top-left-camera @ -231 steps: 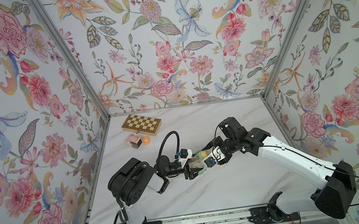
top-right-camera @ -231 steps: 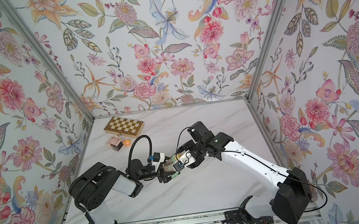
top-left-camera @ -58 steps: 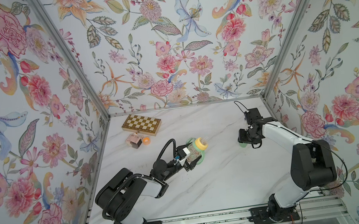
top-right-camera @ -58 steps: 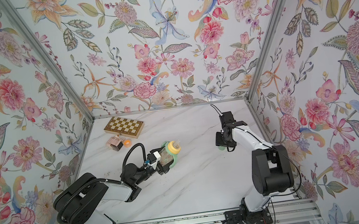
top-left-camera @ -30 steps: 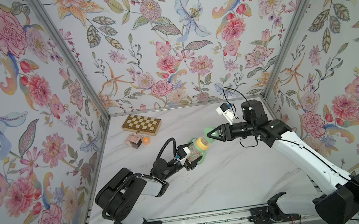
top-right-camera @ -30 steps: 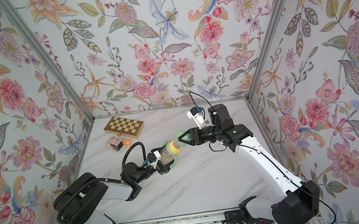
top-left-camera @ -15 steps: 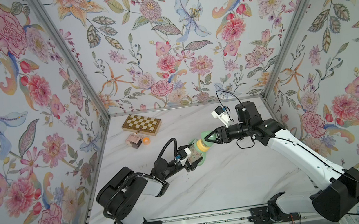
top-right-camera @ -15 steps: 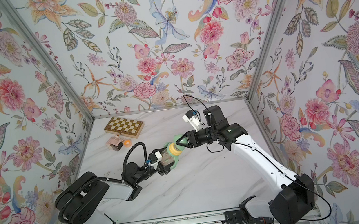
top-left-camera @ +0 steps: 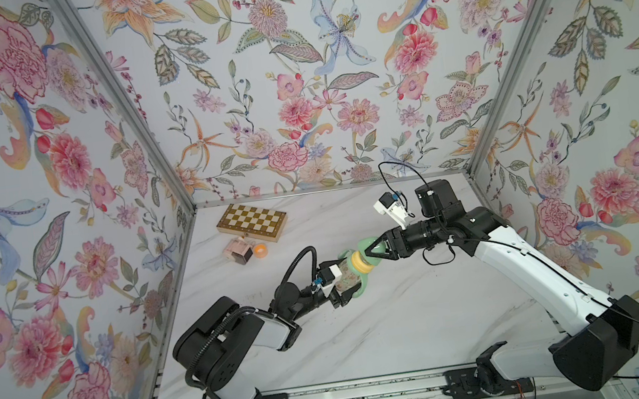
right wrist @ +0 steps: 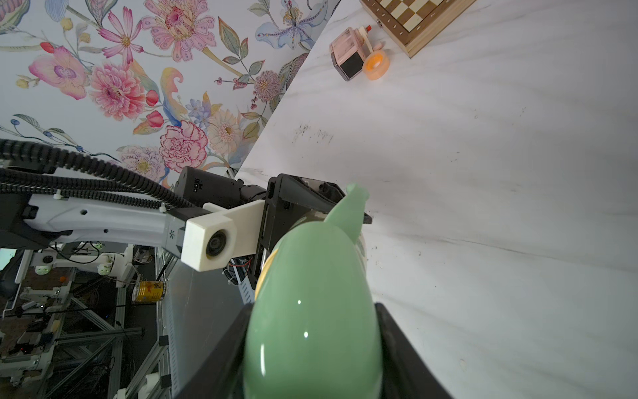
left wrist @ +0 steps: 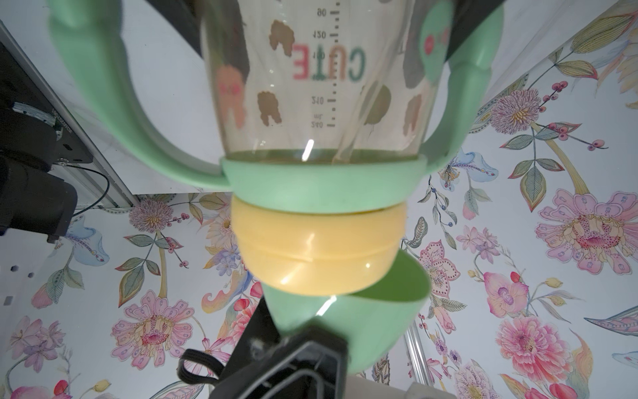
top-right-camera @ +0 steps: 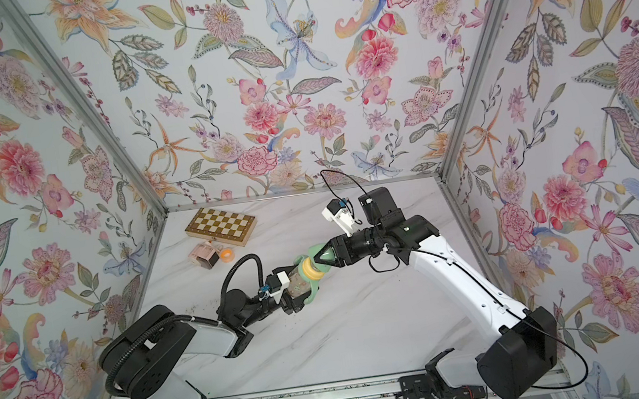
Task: Assemble the baby bottles
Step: Close the lid on the baby bottle.
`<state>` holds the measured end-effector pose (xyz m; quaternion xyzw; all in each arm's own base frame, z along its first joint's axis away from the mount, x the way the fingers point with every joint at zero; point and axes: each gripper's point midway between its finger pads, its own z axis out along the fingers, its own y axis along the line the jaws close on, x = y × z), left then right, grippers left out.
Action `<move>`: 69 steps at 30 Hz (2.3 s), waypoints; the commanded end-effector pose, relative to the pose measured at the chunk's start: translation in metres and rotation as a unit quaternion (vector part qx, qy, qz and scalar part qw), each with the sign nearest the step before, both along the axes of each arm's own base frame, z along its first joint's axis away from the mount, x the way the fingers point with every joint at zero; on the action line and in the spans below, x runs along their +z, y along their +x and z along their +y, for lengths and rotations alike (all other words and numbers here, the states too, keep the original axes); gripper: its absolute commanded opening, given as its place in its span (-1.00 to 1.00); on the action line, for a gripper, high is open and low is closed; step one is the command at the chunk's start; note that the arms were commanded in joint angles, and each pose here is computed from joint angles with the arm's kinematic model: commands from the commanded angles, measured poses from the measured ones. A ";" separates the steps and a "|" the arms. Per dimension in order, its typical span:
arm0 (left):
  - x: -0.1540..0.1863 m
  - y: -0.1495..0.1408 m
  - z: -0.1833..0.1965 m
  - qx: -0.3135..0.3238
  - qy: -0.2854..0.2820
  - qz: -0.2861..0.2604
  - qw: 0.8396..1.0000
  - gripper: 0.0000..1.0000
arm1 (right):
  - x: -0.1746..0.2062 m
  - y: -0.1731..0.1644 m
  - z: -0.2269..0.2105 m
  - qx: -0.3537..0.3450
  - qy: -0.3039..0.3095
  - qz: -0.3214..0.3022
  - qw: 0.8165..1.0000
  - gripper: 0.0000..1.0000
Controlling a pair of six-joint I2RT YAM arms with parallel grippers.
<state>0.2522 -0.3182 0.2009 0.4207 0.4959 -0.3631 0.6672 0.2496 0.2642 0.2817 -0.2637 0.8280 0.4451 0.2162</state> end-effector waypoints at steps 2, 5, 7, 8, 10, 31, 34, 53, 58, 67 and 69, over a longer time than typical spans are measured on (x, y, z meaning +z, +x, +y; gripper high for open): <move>0.066 -0.006 0.009 0.005 -0.098 -0.095 0.991 -1.00 | -0.004 -0.024 0.001 0.034 -0.011 0.030 0.999 -0.02; 0.065 -0.006 0.008 0.004 -0.095 -0.093 0.991 -1.00 | -0.001 -0.025 -0.001 0.033 -0.015 0.024 0.999 0.01; 0.064 -0.005 0.007 0.002 -0.095 -0.091 0.991 -1.00 | -0.004 -0.027 0.002 0.039 -0.017 0.031 0.999 0.00; 0.064 -0.005 0.007 0.003 -0.094 -0.091 0.991 -1.00 | -0.006 -0.028 0.004 0.043 -0.020 0.033 0.998 0.00; 0.063 -0.005 0.005 0.000 -0.093 -0.090 0.992 -1.00 | -0.008 -0.030 0.006 0.048 -0.025 0.029 0.998 0.01; 0.070 -0.008 0.003 -0.014 -0.101 -0.093 0.990 -1.00 | -0.035 -0.033 0.028 0.087 -0.021 0.016 0.996 0.16; 0.074 -0.013 0.005 -0.022 -0.111 -0.099 0.989 -1.00 | -0.043 -0.027 0.025 0.078 -0.028 0.022 0.996 0.17; 0.090 -0.021 0.009 -0.029 -0.124 -0.118 0.985 -1.00 | -0.041 -0.003 0.011 0.035 0.026 0.039 0.998 0.30; 0.095 -0.024 0.011 -0.031 -0.127 -0.125 0.984 -1.00 | -0.041 -0.003 0.010 0.035 0.034 0.040 0.998 0.38; 0.099 -0.031 0.011 -0.044 -0.128 -0.129 0.982 -1.00 | -0.026 -0.001 0.011 0.038 0.058 0.039 0.997 0.47; 0.096 -0.030 0.011 -0.044 -0.126 -0.128 0.983 -1.00 | -0.020 0.001 0.012 0.038 0.059 0.035 0.997 0.52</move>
